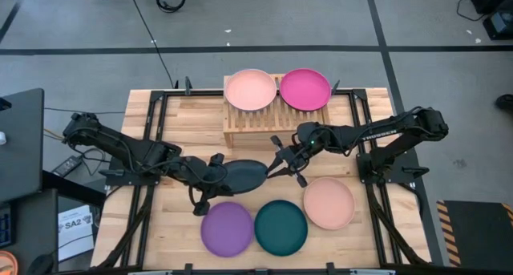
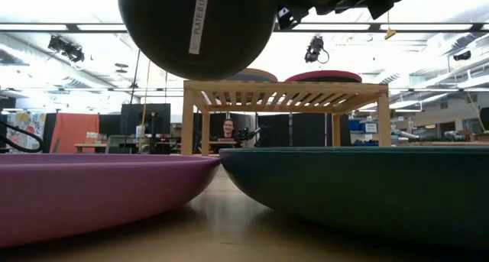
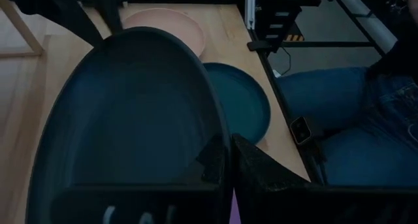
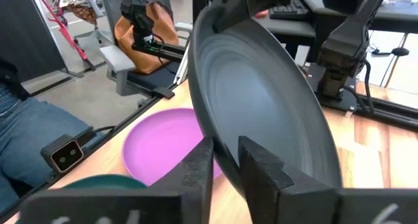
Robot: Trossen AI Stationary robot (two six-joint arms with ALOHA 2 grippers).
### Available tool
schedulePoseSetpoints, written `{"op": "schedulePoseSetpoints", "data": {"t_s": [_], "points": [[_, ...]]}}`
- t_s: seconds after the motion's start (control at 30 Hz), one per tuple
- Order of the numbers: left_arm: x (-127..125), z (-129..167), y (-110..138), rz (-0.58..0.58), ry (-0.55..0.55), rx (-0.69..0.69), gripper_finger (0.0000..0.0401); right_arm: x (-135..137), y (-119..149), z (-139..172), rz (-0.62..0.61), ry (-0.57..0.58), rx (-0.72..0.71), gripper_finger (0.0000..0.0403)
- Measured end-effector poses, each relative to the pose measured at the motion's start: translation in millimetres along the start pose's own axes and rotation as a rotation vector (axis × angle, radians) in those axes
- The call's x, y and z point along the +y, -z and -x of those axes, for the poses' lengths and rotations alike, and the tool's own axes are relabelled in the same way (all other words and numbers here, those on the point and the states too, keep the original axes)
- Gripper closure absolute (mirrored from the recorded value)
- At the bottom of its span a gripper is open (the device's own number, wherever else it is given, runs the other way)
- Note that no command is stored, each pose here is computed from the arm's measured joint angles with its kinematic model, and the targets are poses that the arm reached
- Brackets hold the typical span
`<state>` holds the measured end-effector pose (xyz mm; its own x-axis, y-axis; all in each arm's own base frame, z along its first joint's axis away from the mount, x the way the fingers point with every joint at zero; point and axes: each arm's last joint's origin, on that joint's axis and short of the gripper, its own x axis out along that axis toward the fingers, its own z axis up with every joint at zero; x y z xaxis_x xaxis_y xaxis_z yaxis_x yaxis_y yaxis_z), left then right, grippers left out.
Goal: Place and stack plates onto a shelf
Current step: Stack the black plate on the pink plate on the shelf
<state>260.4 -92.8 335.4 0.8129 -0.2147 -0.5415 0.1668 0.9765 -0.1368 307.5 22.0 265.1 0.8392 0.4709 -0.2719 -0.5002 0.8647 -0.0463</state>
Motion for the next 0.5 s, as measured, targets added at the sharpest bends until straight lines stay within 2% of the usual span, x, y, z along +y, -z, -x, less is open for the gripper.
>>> {"op": "schedulePoseSetpoints", "data": {"t_s": [0.23,0.5], "points": [[1.0,-0.2,-0.9,0.000,-0.015,-0.010,0.0382,-0.3,-4.2,0.1,0.018,-0.001,-0.033,0.0275],[2.1,-0.2,-3.6,-0.011,-0.024,-0.037,0.0380,-0.4,-5.9,0.1,0.030,-0.002,-0.050,0.0274]]}}
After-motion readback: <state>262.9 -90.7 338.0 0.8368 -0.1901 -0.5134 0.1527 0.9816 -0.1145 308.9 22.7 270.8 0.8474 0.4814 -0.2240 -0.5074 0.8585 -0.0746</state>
